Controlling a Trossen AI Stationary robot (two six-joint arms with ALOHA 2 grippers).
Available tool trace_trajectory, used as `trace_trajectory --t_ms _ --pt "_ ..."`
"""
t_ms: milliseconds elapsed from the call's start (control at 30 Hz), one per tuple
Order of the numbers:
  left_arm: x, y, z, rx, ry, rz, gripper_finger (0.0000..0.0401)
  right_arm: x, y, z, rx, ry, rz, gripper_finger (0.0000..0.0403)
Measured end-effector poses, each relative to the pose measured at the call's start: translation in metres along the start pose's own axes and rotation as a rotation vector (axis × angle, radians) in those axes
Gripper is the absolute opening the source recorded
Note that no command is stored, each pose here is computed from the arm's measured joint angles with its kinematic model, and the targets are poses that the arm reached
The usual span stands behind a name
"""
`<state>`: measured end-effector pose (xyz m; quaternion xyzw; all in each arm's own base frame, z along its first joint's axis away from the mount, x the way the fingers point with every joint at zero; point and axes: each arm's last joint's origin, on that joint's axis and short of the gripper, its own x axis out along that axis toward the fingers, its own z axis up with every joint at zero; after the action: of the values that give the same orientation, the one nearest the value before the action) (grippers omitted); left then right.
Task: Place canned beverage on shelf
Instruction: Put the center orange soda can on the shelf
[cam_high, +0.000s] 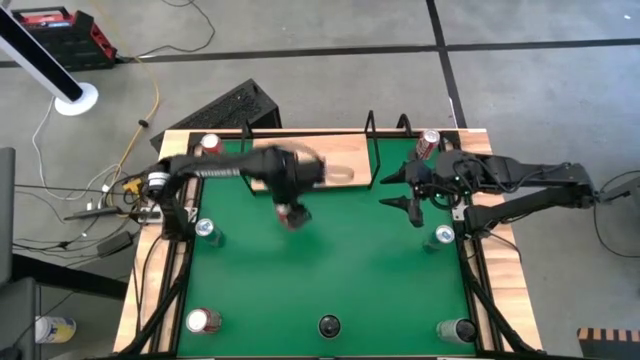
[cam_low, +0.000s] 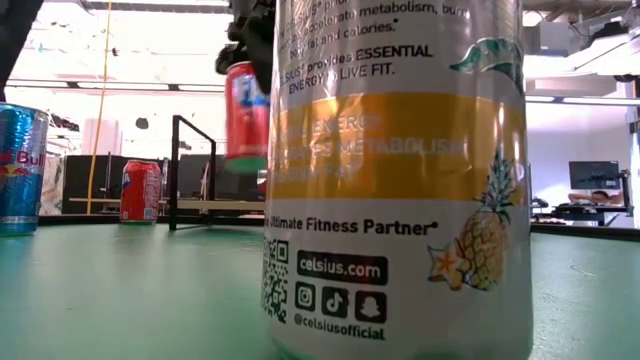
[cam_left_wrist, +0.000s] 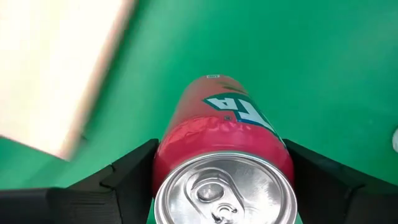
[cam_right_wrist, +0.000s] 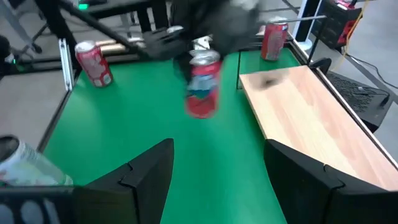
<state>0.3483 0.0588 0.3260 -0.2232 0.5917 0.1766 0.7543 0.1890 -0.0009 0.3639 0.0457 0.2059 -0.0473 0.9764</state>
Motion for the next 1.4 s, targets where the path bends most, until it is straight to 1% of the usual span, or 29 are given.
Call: trace_trajectory --t_ms 133,267,300,367,467,567,667,767,867,1000,1167,1267,1400 --pt "-0.036 0.052 0.022 0.116 -0.096 0.052 0.0280 0.004 -0.003 0.005 0.054 -0.049 -0.022 0.0275" --pt "-0.055 0.109 0.036 0.223 -0.165 0.131 0.0280 0.012 -0.008 0.010 0.135 -0.101 -0.106 0.0275" --pt "-0.057 0.122 0.038 0.241 -0.173 0.152 0.0280 0.013 -0.009 0.013 0.157 -0.129 -0.121 0.0275" --pt "-0.059 0.146 0.040 0.269 -0.172 0.183 0.0280 0.018 -0.012 0.014 0.182 -0.135 -0.147 0.0275" --pt "-0.056 0.175 0.044 0.315 -0.152 0.229 0.0280 0.030 -0.016 0.018 0.196 -0.170 -0.171 0.0275" --pt "-0.044 0.192 0.051 0.370 -0.110 0.280 0.0280 0.041 -0.023 0.021 0.208 -0.191 -0.194 0.0275" --pt "-0.033 0.205 0.056 0.366 -0.102 0.250 0.0280 0.053 -0.028 0.020 0.216 -0.186 -0.216 0.0275" --pt "-0.025 0.212 0.056 0.382 -0.051 0.245 0.0280 0.062 -0.033 0.019 0.229 -0.181 -0.234 0.0275" --pt "-0.012 0.217 0.060 0.406 -0.007 0.246 0.0280 0.068 -0.035 0.017 0.228 -0.154 -0.221 0.0275" --pt "-0.008 0.218 0.061 0.435 0.015 0.244 0.0280 0.074 -0.037 0.015 0.219 -0.133 -0.205 0.0275" --pt "0.000 0.217 0.061 0.479 0.044 0.254 0.0280 0.074 -0.042 0.015 0.196 -0.130 -0.203 0.0275" --pt "0.004 0.219 0.060 0.486 0.075 0.288 0.0280 0.074 -0.045 0.015 0.198 -0.129 -0.204 0.0275" --pt "0.010 0.219 0.057 0.485 0.099 0.269 0.0280 0.074 -0.048 0.015 0.198 -0.124 -0.175 0.0275"
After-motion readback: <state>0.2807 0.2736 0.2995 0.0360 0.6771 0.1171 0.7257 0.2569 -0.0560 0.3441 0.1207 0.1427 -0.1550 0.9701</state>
